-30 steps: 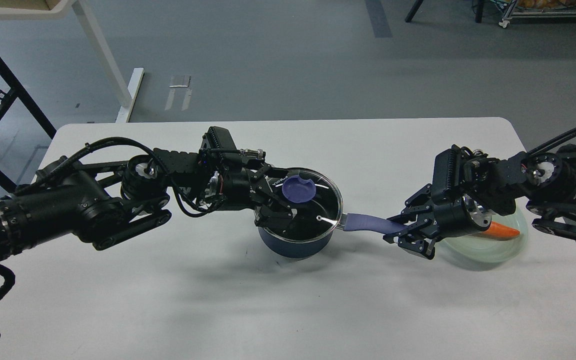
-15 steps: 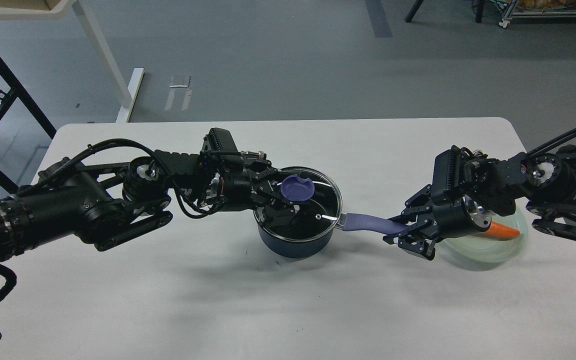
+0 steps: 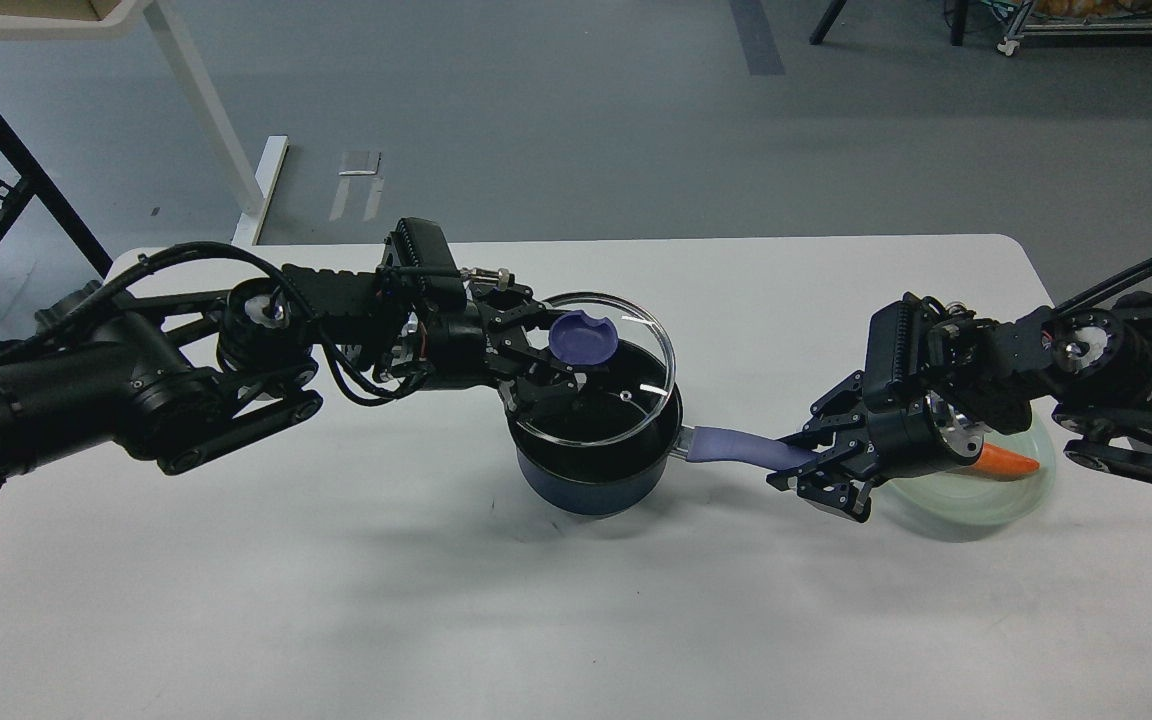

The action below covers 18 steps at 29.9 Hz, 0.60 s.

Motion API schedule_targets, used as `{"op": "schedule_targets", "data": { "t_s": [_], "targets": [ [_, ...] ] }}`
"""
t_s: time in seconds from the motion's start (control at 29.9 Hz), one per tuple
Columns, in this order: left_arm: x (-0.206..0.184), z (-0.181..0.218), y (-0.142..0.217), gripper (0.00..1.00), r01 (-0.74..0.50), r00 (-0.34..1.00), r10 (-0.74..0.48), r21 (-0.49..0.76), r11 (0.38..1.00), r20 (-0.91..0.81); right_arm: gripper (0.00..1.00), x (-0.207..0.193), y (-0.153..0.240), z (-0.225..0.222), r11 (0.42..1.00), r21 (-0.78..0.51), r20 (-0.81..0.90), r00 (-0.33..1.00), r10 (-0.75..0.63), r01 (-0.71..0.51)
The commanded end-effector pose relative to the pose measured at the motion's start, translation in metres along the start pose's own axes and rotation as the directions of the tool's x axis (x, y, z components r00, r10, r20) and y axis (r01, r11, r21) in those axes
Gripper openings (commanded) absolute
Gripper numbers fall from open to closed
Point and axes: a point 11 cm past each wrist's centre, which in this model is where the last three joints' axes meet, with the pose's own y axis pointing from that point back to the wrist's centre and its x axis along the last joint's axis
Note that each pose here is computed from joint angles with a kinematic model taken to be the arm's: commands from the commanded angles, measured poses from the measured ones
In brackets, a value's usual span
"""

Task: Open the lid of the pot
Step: 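Lift the glass lid off the saucepan with the left gripper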

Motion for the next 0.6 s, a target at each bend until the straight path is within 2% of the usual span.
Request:
{"op": "schedule_targets", "data": {
  "t_s": [0.0,0.17,0.3,0.43,0.57],
  "targets": [
    [0.005,-0.006,0.02,0.47,-0.02,1.0,0.02,0.019,1.0,0.007,0.35,0.0,0.001,0.0,1.0,-0.002,0.0,1.0,0.0,0.0],
    [0.0,-0.024,0.071,0.47,-0.057,0.998,0.059,0.095,0.994,-0.021,0.35,0.0,0.001,0.0,1.0,-0.002,0.0,1.0,0.0,0.0],
    [-0.019,-0.039,0.12,0.48,-0.048,0.998,0.054,0.187,0.981,-0.027,0.35,0.0,0.0,0.001,1.0,-0.002,0.0,1.0,0.0,0.0],
    [-0.063,-0.043,0.162,0.48,0.008,0.996,0.017,0.269,0.963,-0.087,0.35,0.001,0.0,0.001,1.0,-0.002,-0.001,1.0,0.001,-0.001],
    [-0.106,-0.035,0.188,0.48,0.061,0.988,-0.014,0.311,0.948,-0.152,0.35,0.001,0.0,0.001,1.0,-0.002,-0.001,1.0,0.001,-0.001]
  ]
}}
